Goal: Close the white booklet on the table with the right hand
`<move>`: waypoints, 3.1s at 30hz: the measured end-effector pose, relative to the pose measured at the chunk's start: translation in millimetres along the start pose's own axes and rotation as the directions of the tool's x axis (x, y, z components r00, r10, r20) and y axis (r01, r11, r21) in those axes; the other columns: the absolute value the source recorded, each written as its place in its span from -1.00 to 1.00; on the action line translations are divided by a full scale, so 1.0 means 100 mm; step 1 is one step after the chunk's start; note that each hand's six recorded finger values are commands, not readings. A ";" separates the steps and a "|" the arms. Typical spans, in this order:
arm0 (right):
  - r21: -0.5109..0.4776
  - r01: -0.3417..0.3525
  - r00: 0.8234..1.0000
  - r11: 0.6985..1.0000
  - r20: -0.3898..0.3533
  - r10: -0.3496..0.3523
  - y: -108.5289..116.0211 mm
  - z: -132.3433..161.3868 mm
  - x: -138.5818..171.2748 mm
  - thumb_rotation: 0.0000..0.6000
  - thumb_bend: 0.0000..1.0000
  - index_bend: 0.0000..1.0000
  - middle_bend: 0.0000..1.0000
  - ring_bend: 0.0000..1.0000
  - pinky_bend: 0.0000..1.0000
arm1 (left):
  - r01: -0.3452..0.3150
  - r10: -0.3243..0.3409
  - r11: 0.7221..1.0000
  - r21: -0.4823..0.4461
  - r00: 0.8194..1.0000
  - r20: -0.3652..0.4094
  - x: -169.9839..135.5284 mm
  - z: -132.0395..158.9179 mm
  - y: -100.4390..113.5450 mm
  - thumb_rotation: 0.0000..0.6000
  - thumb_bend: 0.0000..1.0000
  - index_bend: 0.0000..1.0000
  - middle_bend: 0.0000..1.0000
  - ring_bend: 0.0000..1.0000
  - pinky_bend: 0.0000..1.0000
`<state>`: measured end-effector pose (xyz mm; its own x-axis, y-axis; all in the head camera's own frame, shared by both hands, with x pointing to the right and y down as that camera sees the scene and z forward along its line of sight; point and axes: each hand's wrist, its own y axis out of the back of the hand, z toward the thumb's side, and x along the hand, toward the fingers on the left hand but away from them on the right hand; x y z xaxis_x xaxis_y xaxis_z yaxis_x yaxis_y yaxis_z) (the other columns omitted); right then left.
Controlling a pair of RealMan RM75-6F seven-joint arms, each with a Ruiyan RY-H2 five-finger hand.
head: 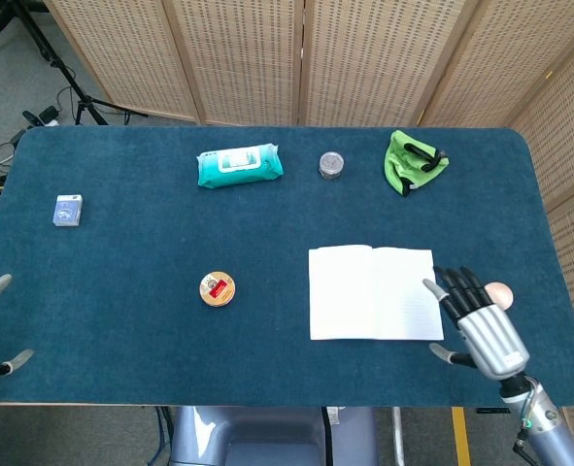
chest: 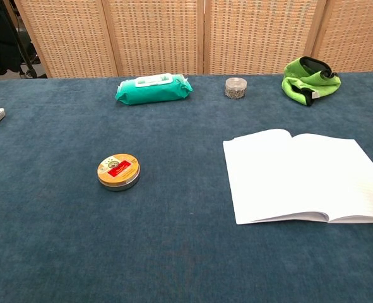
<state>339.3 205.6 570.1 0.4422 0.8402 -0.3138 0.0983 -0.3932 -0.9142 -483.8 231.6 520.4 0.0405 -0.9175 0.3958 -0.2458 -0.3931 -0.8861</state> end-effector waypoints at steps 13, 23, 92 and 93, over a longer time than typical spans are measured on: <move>0.183 -0.178 0.974 0.967 -0.107 0.200 -0.67 0.57 -0.44 1.00 -0.58 -1.00 -1.00 -1.00 -1.00 | 0.006 -0.006 1.000 -0.014 1.000 -0.006 0.00 -0.04 0.02 1.00 -1.00 -1.00 -1.00 -1.00 -1.00; 0.277 -0.218 0.958 0.936 -0.120 0.259 -0.99 0.89 -0.67 1.00 -0.39 -1.00 -1.00 -1.00 -1.00 | 0.005 -0.006 1.000 -0.021 1.000 -0.017 0.02 -0.06 0.03 1.00 -1.00 -1.00 -1.00 -1.00 -1.00; 0.449 -0.177 0.975 0.876 -0.041 0.218 -1.40 0.99 -0.97 1.00 0.58 -1.00 -1.00 -1.00 -1.00 | -0.022 0.021 0.996 -0.081 1.000 -0.012 -0.06 -0.15 0.16 1.00 -1.00 -1.00 -1.00 -1.00 -1.00; 0.444 -0.176 0.976 0.879 -0.041 0.216 -1.39 1.00 -0.97 1.00 0.61 -1.00 -1.00 -1.00 -1.00 | -0.022 0.021 0.996 -0.081 1.000 -0.011 -0.06 -0.15 0.16 1.00 -1.00 -1.00 -1.00 -1.00 -1.00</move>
<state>193.8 215.8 702.4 0.4890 0.7197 -0.4929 -0.3871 -0.3273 -0.8620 -502.5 231.7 507.3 0.0244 -0.9248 0.3798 -0.3244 -0.3667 -0.8720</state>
